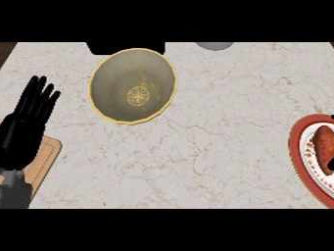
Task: Pick the sweet potato from the plate and place it in the bowl
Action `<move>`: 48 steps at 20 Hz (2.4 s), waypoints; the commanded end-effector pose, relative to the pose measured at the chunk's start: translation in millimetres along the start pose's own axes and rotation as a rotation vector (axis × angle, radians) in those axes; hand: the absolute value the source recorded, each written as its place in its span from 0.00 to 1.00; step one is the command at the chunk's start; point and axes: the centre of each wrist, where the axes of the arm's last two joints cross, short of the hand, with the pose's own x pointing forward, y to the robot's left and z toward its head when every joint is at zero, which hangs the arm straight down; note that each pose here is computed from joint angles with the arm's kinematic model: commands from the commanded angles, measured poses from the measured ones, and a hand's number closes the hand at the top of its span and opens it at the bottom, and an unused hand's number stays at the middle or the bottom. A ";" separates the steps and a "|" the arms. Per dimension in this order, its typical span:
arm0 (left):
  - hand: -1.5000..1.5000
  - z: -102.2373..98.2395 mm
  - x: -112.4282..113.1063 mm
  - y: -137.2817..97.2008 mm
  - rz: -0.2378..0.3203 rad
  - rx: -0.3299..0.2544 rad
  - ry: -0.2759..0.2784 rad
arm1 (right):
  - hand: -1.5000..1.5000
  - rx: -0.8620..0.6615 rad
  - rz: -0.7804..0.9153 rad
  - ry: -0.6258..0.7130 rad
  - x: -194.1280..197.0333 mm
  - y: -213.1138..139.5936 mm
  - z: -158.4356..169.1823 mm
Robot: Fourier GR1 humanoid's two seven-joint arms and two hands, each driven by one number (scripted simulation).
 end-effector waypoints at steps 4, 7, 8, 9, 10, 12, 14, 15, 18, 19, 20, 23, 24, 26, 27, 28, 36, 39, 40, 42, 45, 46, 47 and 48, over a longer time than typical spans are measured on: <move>0.50 -0.2 7.7 1.8 0.010 -0.015 0.011 | 1.00 0.045 0.017 0.015 -9.1 3.3 -22.1; 0.50 -1.1 -3.9 -9.5 -0.004 0.000 0.007 | 1.00 0.026 0.156 -0.042 5.4 -1.4 -13.7; 0.50 3.5 -2.5 -9.5 0.006 -0.007 0.000 | 1.00 0.026 0.193 -0.057 3.0 15.0 -13.9; 0.50 -11.3 -3.3 -10.7 0.003 0.000 -0.006 | 1.00 0.019 0.192 -0.068 5.6 20.9 -23.2; 0.50 19.5 5.9 20.0 -0.007 0.005 0.008 | 1.00 0.004 0.203 -0.046 -10.5 4.6 -10.8; 0.50 7.5 8.5 11.0 0.001 -0.015 0.024 | 1.00 -0.006 0.203 -0.072 15.8 10.3 -23.5; 0.50 12.2 2.9 7.3 0.004 0.000 0.010 | 1.00 -0.011 0.225 -0.069 1.2 11.7 -20.4; 0.50 -8.1 8.9 3.1 -0.015 -0.001 -0.003 | 1.00 -0.006 0.249 -0.085 8.1 2.5 -21.2; 0.50 -0.3 8.0 8.0 -0.004 -0.002 -0.005 | 1.00 -0.028 0.262 -0.086 9.0 0.2 -17.4; 0.50 -0.2 1.0 3.2 -0.003 0.023 0.019 | 1.00 -0.053 0.335 -0.247 74.9 65.9 -9.7; 0.50 -8.9 9.7 4.4 -0.012 -0.028 0.019 | 1.00 -0.062 0.403 -0.369 123.3 94.1 0.5; 0.50 -12.3 2.8 -14.8 -0.001 -0.091 0.022 | 1.00 -0.077 0.556 -0.661 209.9 163.2 49.2; 0.50 -13.0 3.9 -18.5 -0.002 -0.116 0.023 | 1.00 -0.104 0.598 -0.735 235.6 174.6 71.2; 0.50 -16.7 3.9 -22.1 0.001 -0.123 0.027 | 1.00 -0.150 0.648 -0.816 269.9 222.9 109.8; 0.50 -18.4 2.5 -21.3 0.011 -0.113 0.026 | 1.00 -0.169 0.655 -0.843 282.1 249.2 128.8; 0.50 -19.2 -0.3 -26.0 0.011 -0.124 0.031 | 1.00 -0.213 0.666 -0.849 285.2 259.3 140.2; 0.50 -17.6 -10.2 -20.8 0.009 -0.089 0.042 | 1.00 -0.585 0.528 -0.796 308.7 287.5 231.3; 0.50 -16.3 -12.2 -22.1 0.010 -0.068 0.044 | 1.00 -0.707 0.466 -0.755 315.8 291.5 259.7; 0.50 -22.2 -3.6 -12.8 -0.003 -0.068 0.025 | 1.00 -0.725 0.429 -0.766 318.3 288.5 272.2; 0.50 -18.5 -3.5 -9.7 0.013 -0.056 0.033 | 1.00 -0.783 0.403 -0.745 321.0 289.0 283.9; 0.50 -22.4 -0.4 -11.3 -0.001 -0.055 0.033 | 1.00 -0.821 0.374 -0.699 332.1 285.4 292.7; 0.50 -18.4 -6.2 -10.1 0.005 -0.053 0.020 | 1.00 -0.825 0.335 -0.692 339.3 279.0 292.2; 0.50 -17.4 -4.6 -15.6 -0.001 -0.063 0.027 | 1.00 -0.822 0.317 -0.693 341.4 276.1 293.1; 0.50 -15.5 -8.5 -0.7 0.001 -0.051 0.005 | 1.00 -0.830 0.307 -0.688 350.4 270.9 291.8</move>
